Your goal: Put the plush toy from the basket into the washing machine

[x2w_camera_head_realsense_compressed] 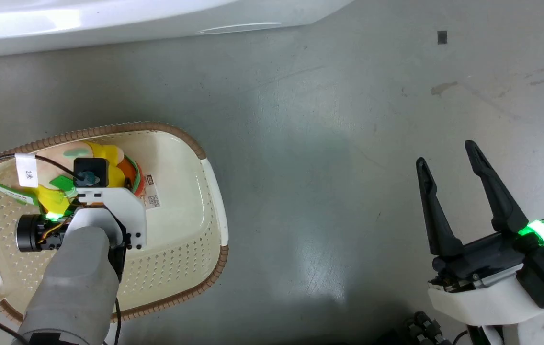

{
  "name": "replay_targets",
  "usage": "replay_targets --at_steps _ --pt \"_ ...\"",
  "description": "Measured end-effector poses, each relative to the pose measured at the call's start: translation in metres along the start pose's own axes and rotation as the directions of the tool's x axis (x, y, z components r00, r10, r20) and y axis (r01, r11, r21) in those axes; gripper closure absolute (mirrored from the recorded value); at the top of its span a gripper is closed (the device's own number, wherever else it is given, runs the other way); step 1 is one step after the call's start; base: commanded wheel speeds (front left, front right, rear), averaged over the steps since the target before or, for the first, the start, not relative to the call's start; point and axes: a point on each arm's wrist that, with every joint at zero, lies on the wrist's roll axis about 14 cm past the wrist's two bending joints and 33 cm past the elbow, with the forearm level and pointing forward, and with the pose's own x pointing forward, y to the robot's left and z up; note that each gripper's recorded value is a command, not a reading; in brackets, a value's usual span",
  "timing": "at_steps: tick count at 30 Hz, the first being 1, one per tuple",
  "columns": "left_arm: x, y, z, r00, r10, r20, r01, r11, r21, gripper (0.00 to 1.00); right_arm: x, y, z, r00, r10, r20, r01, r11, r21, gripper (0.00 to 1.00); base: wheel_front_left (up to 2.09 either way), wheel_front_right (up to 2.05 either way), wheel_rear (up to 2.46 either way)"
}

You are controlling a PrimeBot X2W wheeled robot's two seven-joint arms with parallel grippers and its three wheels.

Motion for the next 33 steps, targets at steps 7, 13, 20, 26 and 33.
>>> replay_targets --at_steps 7,13,20,26,33 --pt "0.001 0.003 0.002 1.0 0.002 0.002 -0.002 1.0 -0.011 1.0 0.0 -0.006 0.0 1.0 -0.016 0.0 0.016 1.0 -0.009 0.0 0.0 0.0 0.0" --pt "-0.003 0.003 0.005 1.0 -0.008 0.013 0.008 1.0 -0.018 1.0 0.0 -0.005 0.003 1.0 -0.013 0.006 0.013 1.0 -0.008 0.0 0.0 0.0 0.0" --pt "-0.017 0.002 0.008 0.999 -0.032 0.034 0.032 0.999 -0.018 1.0 -0.003 -0.005 0.017 0.999 -0.013 0.041 0.014 1.0 -0.01 0.0 0.0 0.0 0.0" --pt "-0.038 -0.001 0.009 0.997 -0.05 0.058 0.05 0.999 -0.001 1.0 -0.01 -0.005 0.036 0.997 -0.015 0.082 0.016 1.0 -0.011 0.0 0.0 0.0 0.0" --pt "-0.07 -0.002 0.013 0.991 -0.058 0.119 0.059 0.998 -0.003 1.0 -0.02 -0.002 0.061 0.99 -0.011 0.142 0.012 1.0 -0.01 0.0 0.0 0.0 0.0"
